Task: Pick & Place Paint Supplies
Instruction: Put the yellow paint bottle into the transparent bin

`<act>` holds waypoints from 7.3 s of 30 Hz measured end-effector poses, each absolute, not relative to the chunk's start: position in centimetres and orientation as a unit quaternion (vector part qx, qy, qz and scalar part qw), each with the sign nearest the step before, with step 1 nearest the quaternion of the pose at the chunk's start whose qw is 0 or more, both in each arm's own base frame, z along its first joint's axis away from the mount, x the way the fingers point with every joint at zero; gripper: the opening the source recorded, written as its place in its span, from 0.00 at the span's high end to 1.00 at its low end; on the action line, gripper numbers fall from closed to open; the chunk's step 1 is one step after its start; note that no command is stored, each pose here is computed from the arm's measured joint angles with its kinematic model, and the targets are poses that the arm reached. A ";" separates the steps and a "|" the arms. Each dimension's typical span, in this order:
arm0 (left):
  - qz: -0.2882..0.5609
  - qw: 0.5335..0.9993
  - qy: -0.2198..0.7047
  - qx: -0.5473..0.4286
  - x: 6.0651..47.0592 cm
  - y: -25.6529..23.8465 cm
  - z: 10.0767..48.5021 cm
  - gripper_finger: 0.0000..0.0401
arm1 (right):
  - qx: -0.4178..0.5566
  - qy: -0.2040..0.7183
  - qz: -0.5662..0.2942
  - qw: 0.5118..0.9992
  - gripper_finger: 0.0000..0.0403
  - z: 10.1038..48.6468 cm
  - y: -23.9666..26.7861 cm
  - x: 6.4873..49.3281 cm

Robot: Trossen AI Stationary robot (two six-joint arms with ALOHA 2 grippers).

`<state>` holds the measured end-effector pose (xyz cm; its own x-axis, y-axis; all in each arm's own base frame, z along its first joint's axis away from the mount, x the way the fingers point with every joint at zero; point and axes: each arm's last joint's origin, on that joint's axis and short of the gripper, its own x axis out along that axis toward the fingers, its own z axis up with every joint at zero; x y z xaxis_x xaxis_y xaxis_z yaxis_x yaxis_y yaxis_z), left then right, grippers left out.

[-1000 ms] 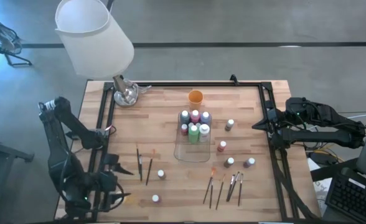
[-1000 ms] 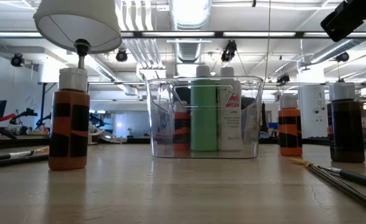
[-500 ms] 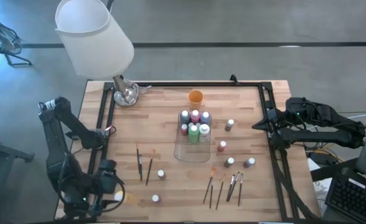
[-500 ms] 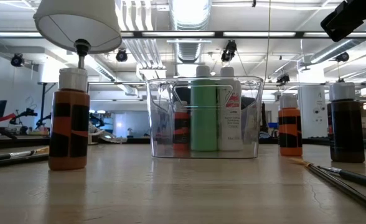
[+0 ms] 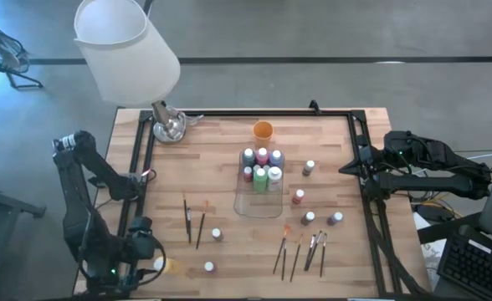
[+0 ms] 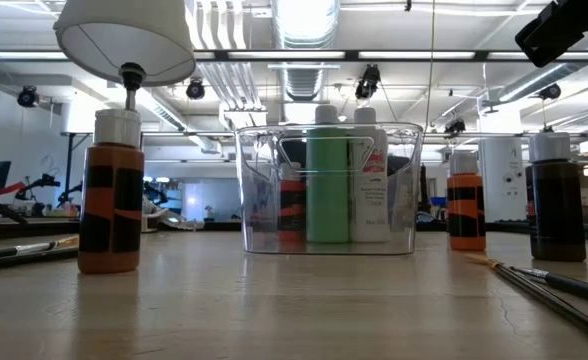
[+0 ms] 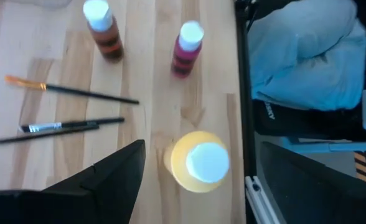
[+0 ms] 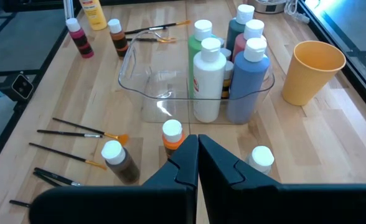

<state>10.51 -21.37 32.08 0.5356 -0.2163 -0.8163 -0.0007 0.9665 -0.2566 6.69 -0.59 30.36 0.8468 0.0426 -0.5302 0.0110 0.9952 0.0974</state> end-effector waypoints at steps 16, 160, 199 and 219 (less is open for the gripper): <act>-0.069 0.856 0.491 -0.147 10.7 -22.0 28.7 0.21 | 0.048 0.277 0.008 0.960 0.98 30.4 -0.6 6.7; -0.031 0.909 0.410 -0.077 13.3 -19.3 29.1 0.68 | 0.048 0.277 0.008 0.960 0.98 30.4 -0.6 6.7; 0.159 0.959 0.233 -0.038 23.2 -8.0 39.3 0.68 | 0.048 0.277 0.008 0.960 0.98 30.4 -0.6 6.7; 0.198 0.954 0.222 -0.028 26.6 -6.1 38.3 0.68 | 0.048 0.277 0.008 0.960 0.98 30.4 -0.6 6.7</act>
<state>26.63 -6.13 38.31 0.8229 0.3649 -0.4355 -0.3896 0.9203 0.0351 6.68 -0.59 30.36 0.8467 0.0426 -0.5304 0.0109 0.9952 0.0973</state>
